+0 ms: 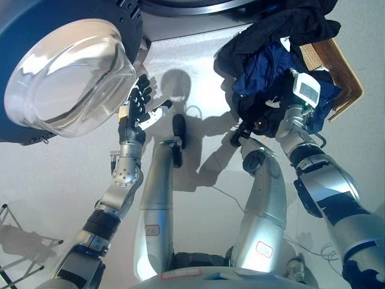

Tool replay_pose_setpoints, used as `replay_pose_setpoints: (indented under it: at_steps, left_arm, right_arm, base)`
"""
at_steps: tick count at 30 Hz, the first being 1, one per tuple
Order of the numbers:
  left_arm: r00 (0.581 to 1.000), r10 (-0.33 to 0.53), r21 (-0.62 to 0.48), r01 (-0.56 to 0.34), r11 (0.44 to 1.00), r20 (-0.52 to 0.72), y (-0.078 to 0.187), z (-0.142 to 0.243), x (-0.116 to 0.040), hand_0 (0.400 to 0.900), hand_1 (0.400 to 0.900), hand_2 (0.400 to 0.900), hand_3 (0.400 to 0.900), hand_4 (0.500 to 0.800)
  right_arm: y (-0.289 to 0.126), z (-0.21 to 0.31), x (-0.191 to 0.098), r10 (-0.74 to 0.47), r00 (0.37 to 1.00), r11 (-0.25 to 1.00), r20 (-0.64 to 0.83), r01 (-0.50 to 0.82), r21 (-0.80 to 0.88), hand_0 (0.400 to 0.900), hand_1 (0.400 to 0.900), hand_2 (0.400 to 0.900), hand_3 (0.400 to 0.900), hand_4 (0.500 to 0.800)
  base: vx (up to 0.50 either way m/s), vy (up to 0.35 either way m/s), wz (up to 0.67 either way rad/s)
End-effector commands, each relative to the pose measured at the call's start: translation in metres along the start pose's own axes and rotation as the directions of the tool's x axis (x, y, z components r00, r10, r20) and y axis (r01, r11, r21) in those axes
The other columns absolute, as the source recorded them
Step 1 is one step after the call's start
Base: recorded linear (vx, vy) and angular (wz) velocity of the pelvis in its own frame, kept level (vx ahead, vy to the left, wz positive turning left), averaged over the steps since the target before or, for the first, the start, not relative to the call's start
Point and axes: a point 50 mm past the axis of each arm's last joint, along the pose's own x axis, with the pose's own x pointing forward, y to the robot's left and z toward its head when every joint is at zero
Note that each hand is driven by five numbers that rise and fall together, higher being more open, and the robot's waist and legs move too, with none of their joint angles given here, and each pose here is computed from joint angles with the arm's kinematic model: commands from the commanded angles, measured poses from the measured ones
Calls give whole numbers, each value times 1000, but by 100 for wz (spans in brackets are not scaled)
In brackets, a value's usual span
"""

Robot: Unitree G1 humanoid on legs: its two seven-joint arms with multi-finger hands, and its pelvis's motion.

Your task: Put the clothes in the basket into the washing machine.

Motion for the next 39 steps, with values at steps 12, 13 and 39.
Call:
replay_pose_setpoints:
  at_steps: [12, 13, 39]
  left_arm:
    - [975, -38, -81, 57, 995, 219, -13, 41, -12, 900, 900, 900, 900, 800]
    - [975, -41, -87, 62, 994, 220, -13, 42, -12, 900, 900, 900, 900, 800]
    - [992, 74, -58, -69, 996, 101, 12, 18, -21, 900, 900, 900, 900, 800]
  right_arm:
    - [-47, -5, 21, -230, 972, 967, -45, 233, 106, 900, 900, 900, 900, 800]
    - [-45, -3, 21, -212, 976, 967, -47, 216, 136, 900, 900, 900, 900, 800]
    - [-5, 19, -11, -134, 990, 890, 31, 107, 443, 400, 400, 400, 400, 500]
  base:
    - [5, 2, 5]
    - [20, -12, 9]
    - [20, -5, -2]
